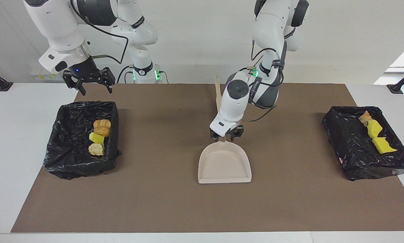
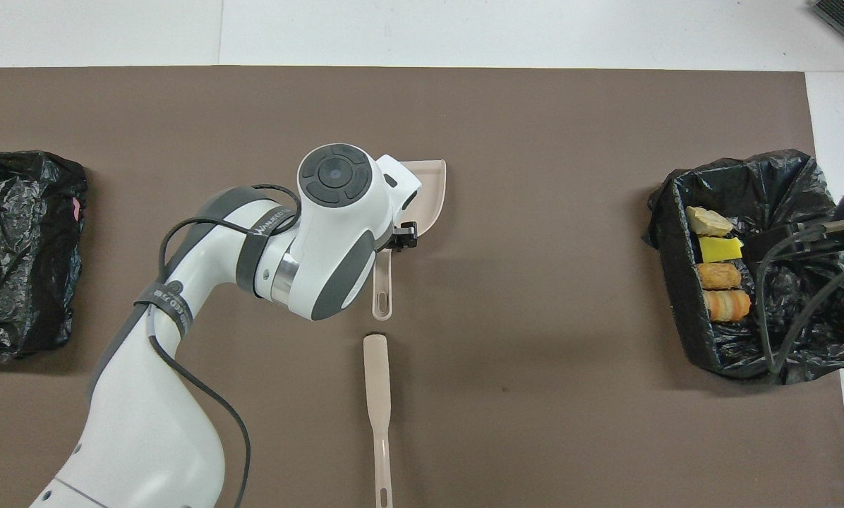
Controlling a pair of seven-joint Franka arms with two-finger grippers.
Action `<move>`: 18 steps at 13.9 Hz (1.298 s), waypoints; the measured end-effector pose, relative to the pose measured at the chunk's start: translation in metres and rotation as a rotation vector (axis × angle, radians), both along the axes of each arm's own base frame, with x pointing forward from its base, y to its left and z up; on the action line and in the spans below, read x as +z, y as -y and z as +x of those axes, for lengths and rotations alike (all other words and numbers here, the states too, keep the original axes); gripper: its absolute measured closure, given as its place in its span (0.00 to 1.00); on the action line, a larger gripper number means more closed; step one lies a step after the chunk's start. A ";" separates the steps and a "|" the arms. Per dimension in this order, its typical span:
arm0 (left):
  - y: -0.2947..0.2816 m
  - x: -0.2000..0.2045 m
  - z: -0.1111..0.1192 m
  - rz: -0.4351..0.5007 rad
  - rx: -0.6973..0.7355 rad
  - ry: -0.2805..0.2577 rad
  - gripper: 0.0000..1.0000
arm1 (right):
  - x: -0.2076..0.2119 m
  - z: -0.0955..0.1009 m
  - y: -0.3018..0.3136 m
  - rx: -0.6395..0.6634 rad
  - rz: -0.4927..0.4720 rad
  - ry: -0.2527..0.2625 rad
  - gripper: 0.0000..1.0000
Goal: Sweep and dump trash in bin
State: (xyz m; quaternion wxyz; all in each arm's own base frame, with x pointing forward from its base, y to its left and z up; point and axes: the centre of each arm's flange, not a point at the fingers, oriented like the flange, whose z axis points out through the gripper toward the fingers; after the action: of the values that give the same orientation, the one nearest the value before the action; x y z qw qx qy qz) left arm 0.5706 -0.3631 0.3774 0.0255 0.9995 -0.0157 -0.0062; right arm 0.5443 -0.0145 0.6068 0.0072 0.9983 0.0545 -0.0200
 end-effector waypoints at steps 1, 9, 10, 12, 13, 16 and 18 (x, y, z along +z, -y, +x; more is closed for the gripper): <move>-0.019 0.017 0.006 -0.005 -0.026 0.007 0.01 | 0.000 0.000 0.000 0.000 0.000 0.000 0.00; -0.261 0.156 -0.016 -0.012 -0.146 0.063 0.00 | -0.001 -0.001 0.012 -0.022 -0.001 -0.003 0.00; -0.282 0.176 -0.022 0.004 -0.139 0.066 0.00 | -0.001 -0.001 0.012 -0.024 -0.001 -0.003 0.00; -0.311 0.228 -0.032 0.058 -0.133 0.072 0.00 | -0.001 -0.001 0.016 -0.031 -0.001 -0.003 0.00; -0.317 0.255 -0.036 0.071 -0.125 0.076 0.00 | -0.001 -0.001 0.018 -0.034 -0.002 -0.003 0.00; -0.341 0.302 -0.038 0.075 -0.085 0.056 0.00 | -0.003 -0.002 0.019 -0.035 -0.005 -0.006 0.00; -0.345 0.308 -0.027 0.059 -0.084 0.054 0.00 | -0.006 0.001 0.019 -0.034 -0.005 0.011 0.00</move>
State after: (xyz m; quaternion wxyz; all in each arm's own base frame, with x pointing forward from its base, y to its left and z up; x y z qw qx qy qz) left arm 0.5434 -0.0181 0.6854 -0.0047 0.9981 -0.0582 0.0194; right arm 0.5451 -0.0331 0.6004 0.0099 0.9991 0.0373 -0.0146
